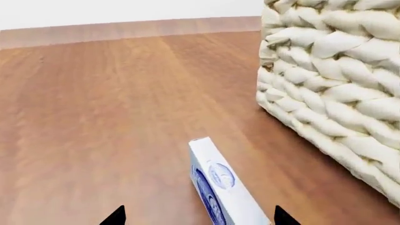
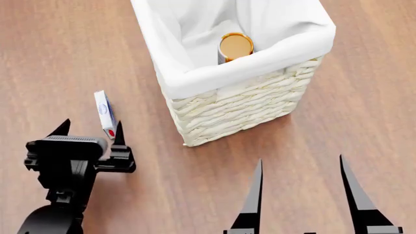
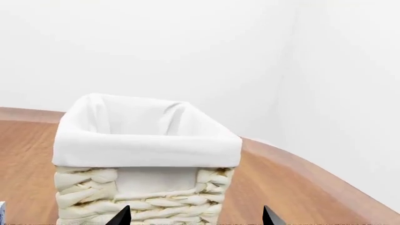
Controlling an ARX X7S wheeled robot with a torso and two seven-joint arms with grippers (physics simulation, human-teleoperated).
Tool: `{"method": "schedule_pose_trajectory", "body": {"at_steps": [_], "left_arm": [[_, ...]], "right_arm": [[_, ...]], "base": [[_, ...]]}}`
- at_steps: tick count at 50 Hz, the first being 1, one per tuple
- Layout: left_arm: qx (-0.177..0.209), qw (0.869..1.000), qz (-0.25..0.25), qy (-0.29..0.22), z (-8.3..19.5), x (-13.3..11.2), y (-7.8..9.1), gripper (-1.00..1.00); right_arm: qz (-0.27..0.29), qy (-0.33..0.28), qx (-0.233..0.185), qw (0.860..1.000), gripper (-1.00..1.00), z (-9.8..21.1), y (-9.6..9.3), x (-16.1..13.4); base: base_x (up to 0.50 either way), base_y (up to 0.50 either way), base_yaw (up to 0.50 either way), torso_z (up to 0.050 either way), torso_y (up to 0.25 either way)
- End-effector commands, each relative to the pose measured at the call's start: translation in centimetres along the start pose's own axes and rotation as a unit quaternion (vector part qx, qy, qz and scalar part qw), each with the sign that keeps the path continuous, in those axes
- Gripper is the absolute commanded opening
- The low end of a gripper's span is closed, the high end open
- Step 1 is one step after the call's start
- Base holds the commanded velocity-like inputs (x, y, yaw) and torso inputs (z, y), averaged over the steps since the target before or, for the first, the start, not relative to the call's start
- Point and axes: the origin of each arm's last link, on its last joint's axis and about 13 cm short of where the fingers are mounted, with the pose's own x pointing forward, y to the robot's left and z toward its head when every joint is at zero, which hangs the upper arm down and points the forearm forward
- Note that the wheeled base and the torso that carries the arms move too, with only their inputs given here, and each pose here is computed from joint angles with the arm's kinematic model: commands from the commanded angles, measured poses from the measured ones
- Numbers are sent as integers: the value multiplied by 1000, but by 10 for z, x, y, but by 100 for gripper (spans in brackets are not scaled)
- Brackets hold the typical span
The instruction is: Pick up the alphabet soup and the cream cheese box, and put them in the basket.
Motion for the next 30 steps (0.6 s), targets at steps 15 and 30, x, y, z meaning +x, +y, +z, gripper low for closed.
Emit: {"method": "schedule_pose_trajectory", "body": {"at_steps": [15, 30], "left_arm": [[9, 999, 8, 30, -12, -2, 2, -100], [9, 1000, 9, -6, 5, 12, 6, -100]], "right_arm": [[-3, 15, -3, 1000, 100, -4, -1, -2], [-2, 19, 1, 1000, 100, -6, 0, -3]], "base": [[0, 0, 0, 0, 0], [1, 0, 0, 0, 0]]}}
